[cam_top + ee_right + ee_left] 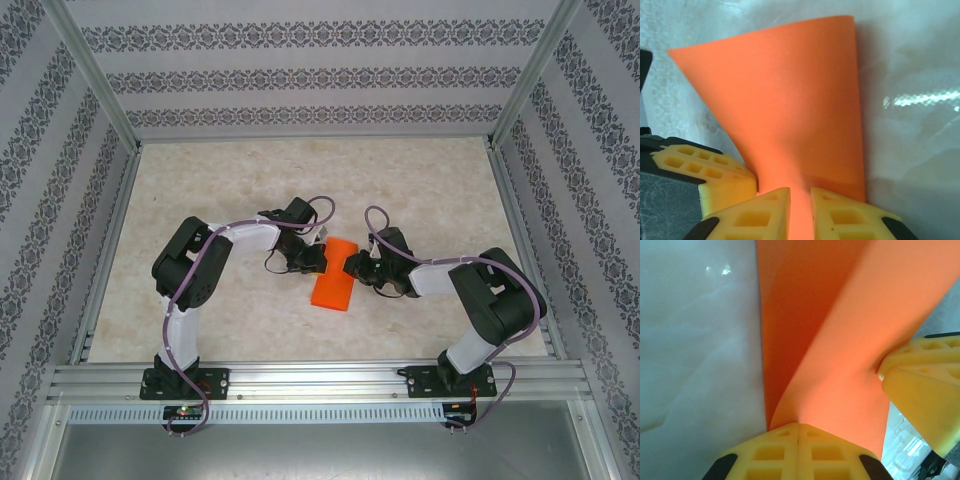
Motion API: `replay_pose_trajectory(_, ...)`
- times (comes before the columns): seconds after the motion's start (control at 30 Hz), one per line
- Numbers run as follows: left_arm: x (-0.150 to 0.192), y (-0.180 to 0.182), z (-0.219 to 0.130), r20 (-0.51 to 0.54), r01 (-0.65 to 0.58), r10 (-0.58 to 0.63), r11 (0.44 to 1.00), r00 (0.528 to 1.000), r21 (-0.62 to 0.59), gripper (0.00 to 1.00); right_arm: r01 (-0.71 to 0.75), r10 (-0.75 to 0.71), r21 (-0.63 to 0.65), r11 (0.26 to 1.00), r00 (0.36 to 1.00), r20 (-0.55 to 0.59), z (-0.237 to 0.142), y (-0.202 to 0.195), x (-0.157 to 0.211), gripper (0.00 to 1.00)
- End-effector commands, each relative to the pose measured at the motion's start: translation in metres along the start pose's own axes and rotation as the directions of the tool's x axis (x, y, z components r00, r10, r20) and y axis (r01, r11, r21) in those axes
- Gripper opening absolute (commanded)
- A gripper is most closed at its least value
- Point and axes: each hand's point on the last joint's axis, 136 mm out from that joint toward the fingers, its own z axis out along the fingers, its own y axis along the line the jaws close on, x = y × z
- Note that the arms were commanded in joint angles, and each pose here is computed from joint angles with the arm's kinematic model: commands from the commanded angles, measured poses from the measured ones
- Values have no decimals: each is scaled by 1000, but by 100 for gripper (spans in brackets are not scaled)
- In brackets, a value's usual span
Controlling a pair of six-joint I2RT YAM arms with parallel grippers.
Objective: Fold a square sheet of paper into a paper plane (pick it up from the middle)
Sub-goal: Fold the square sheet of paper in half at the center of the table.
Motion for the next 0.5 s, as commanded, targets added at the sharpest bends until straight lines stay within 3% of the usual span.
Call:
replay_pose_trajectory(0.0,23,32,17,-81,28,-37,993,996,-115,0,11,-10,-41,999,1000,24,-4,14,-7,20)
replay_pose_trajectory(0.17,23,33,17,-81,27,-37,993,996,-119,0,64,-61,-63,996,997,53,-15,36,-25,20)
replay_pose_trajectory(0.47,24,34,17,-82,28,-38,993,996,-115,0,19,-19,27,999,1000,14,8,-15,-17,18)
